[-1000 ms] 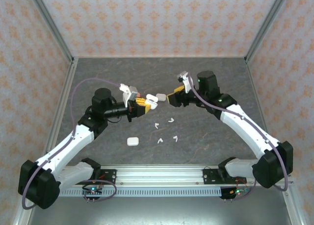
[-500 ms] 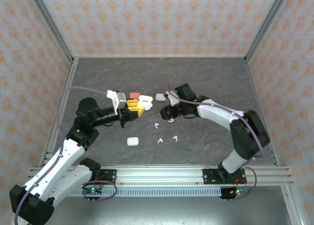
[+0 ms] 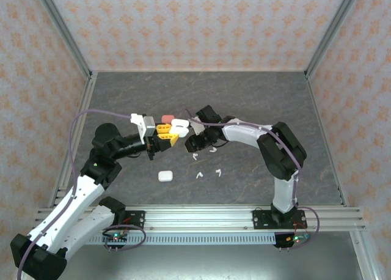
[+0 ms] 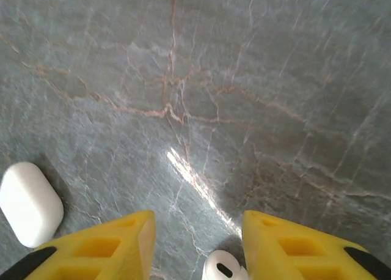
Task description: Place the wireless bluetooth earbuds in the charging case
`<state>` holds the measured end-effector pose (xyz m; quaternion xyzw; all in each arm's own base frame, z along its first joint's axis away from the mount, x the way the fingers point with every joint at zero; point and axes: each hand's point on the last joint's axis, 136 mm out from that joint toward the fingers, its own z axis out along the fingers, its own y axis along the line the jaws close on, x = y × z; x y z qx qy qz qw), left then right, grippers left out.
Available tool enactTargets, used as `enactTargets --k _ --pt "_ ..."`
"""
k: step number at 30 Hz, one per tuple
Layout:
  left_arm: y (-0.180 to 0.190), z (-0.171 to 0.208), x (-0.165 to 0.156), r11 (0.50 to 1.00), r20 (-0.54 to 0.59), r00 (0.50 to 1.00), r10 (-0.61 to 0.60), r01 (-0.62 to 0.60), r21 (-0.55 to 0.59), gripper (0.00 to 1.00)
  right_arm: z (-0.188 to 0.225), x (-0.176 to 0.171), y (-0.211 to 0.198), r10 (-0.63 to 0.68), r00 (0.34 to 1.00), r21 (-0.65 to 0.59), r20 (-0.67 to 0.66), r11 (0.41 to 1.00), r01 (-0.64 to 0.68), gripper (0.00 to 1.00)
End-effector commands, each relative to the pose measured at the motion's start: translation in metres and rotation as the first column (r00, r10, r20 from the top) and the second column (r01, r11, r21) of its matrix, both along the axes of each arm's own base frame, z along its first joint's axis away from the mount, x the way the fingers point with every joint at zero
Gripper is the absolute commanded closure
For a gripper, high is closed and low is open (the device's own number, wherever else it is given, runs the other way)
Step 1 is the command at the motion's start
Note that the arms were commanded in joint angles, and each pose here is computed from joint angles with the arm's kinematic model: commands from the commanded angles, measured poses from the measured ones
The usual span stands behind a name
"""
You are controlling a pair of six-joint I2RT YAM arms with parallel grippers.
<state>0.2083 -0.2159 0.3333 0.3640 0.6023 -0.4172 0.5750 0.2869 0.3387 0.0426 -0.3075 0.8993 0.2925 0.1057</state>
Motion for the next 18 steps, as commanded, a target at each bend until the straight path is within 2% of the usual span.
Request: enactTargets --k 1,18 --pt "0.000 0.001 0.001 1.000 0.037 0.999 0.012 -0.012 0.004 1.00 -0.008 -0.009 0.001 0.040 0.999 -0.030 -0.034 0.999 -0.041 0.59" --pt "0.000 -0.004 0.005 1.000 0.020 1.000 0.022 -0.022 0.011 1.00 -0.019 -0.036 -0.029 0.060 0.996 -0.137 -0.070 0.988 -0.070 0.63"
